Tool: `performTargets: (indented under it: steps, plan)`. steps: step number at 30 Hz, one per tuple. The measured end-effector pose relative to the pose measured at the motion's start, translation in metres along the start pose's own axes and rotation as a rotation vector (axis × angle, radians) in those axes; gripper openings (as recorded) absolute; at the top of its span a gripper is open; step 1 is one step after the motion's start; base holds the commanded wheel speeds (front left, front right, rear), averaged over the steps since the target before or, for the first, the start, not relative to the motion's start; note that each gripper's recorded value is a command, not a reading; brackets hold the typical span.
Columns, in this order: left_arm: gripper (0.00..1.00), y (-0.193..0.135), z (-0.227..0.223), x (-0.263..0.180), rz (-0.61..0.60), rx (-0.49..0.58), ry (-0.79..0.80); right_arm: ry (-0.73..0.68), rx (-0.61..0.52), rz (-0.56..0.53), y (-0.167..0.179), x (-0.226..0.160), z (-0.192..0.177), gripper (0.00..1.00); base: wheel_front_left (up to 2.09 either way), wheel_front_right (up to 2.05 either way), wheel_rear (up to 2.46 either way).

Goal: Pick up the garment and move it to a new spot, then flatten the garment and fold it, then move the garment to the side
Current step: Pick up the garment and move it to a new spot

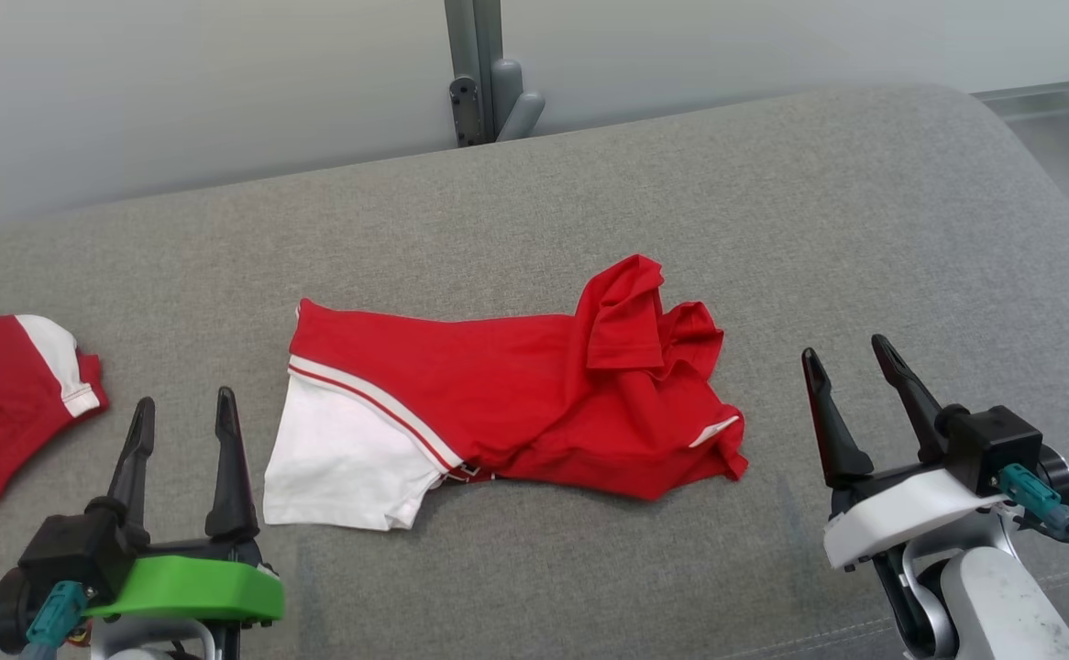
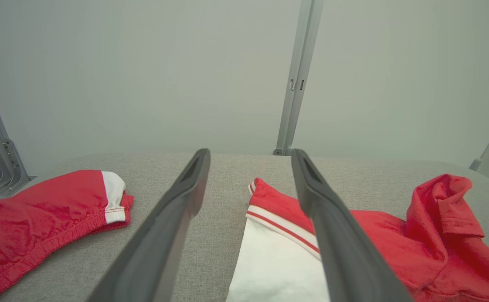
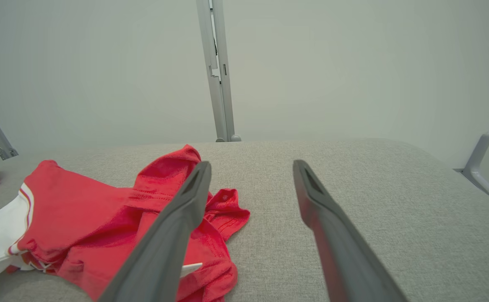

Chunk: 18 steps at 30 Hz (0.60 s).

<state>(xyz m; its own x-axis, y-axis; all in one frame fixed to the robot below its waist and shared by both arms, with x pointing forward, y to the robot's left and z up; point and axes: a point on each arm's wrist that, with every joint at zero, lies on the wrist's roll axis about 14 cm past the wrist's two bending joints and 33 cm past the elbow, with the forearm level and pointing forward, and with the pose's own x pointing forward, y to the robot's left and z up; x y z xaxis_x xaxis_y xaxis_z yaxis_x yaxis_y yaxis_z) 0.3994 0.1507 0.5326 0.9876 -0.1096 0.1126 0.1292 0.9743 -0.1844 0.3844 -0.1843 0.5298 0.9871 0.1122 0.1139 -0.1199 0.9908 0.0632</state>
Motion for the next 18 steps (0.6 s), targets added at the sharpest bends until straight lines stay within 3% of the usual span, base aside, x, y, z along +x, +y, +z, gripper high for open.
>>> performTargets:
  steps: [18]
  plan:
    - [1.0, -0.006, 0.007, -0.024, -0.001, 0.049, 0.012, 0.001, 0.007, -0.011, -0.001, -0.02, 0.006, 1.0, 0.0, 0.0, 0.0]
